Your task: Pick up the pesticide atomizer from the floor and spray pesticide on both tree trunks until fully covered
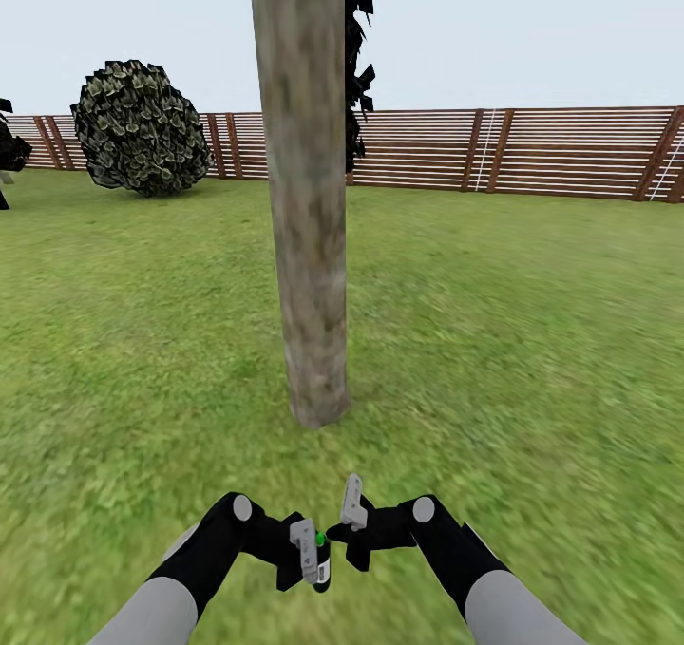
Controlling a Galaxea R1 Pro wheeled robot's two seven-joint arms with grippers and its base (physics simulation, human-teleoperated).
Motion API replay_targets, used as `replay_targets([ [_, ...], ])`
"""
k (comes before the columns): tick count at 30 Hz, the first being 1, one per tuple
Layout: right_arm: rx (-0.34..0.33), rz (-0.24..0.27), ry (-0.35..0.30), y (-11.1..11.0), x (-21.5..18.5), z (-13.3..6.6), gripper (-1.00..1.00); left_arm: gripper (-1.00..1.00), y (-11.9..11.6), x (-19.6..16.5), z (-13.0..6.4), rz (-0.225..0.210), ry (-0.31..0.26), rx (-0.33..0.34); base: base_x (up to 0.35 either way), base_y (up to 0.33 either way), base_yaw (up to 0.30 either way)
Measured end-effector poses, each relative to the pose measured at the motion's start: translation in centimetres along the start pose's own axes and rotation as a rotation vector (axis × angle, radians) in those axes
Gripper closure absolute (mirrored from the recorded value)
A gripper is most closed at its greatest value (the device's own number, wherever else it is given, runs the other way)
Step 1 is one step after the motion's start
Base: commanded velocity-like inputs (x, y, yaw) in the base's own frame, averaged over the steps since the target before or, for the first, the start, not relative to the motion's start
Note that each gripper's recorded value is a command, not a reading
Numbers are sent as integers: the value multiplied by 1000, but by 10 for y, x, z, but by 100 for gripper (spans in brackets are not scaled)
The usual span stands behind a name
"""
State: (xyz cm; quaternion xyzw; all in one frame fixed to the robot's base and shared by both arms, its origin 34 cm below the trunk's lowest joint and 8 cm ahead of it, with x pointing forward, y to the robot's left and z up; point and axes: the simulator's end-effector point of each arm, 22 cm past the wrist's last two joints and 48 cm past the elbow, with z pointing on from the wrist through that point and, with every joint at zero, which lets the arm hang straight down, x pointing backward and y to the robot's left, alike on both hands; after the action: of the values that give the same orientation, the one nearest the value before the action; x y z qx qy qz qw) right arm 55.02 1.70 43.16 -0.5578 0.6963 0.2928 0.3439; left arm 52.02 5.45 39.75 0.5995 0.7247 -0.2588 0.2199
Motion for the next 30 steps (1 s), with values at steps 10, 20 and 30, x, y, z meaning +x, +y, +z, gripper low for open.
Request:
replay_targets([
  [10, 0, 0, 0, 0, 0, 0, 100, 100, 1, 10, -3, -3, 17, -3, 0, 0, 0],
  [20, -3, 6, 8, 1, 5, -1, 100, 100, 19, 99, -49, -46, 146, -52, 0, 0, 0],
  [30, 16, 19, 41, -8, 28, -15, -100, 100, 34, 174, -106, -82, 262, -102, 0, 0, 0],
])
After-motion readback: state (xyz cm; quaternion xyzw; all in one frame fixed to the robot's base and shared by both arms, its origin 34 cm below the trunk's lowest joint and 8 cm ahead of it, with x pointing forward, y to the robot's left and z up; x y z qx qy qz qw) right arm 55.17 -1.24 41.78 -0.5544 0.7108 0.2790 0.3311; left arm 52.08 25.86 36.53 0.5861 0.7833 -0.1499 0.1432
